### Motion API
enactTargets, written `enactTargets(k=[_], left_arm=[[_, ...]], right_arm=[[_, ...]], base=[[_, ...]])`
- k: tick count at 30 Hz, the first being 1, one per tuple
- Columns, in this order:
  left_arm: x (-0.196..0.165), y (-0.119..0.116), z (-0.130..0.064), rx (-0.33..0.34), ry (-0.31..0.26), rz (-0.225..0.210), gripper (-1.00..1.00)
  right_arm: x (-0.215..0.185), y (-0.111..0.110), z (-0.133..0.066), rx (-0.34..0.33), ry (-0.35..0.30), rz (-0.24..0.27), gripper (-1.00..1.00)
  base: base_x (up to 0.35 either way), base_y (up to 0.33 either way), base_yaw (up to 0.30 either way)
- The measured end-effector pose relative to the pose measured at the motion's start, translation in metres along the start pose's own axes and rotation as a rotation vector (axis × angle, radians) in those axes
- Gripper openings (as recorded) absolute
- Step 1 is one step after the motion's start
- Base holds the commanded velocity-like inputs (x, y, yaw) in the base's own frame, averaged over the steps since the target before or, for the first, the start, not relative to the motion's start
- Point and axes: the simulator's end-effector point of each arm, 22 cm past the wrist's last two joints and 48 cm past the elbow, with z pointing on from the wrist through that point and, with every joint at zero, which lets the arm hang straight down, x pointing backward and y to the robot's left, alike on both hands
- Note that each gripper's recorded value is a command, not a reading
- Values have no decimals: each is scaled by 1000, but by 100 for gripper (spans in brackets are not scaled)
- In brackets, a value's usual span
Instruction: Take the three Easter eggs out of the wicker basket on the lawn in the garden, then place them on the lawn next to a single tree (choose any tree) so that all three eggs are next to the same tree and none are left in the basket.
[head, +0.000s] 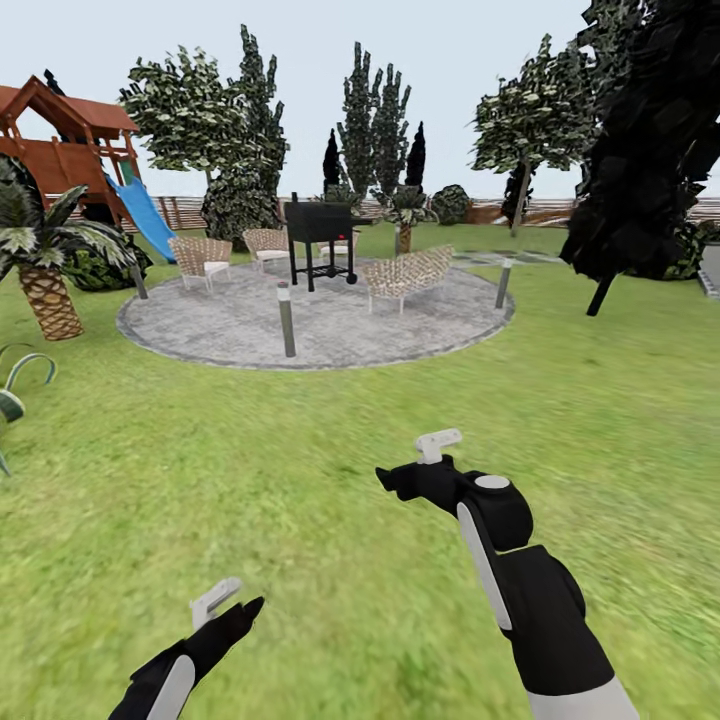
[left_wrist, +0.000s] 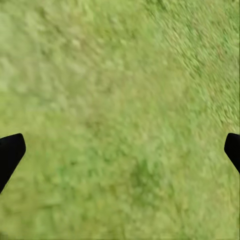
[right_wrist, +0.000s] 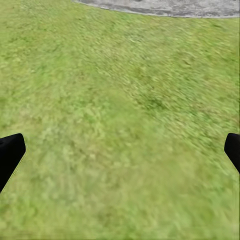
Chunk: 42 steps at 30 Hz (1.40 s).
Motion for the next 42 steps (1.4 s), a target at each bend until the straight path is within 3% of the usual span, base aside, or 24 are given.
enactTargets(k=[42], left_arm=[[5, -1, 1, -1, 12, 5, 100]], right_arm=[[3, -4, 0, 10, -3, -10, 100]], base=[[248, 195, 8]])
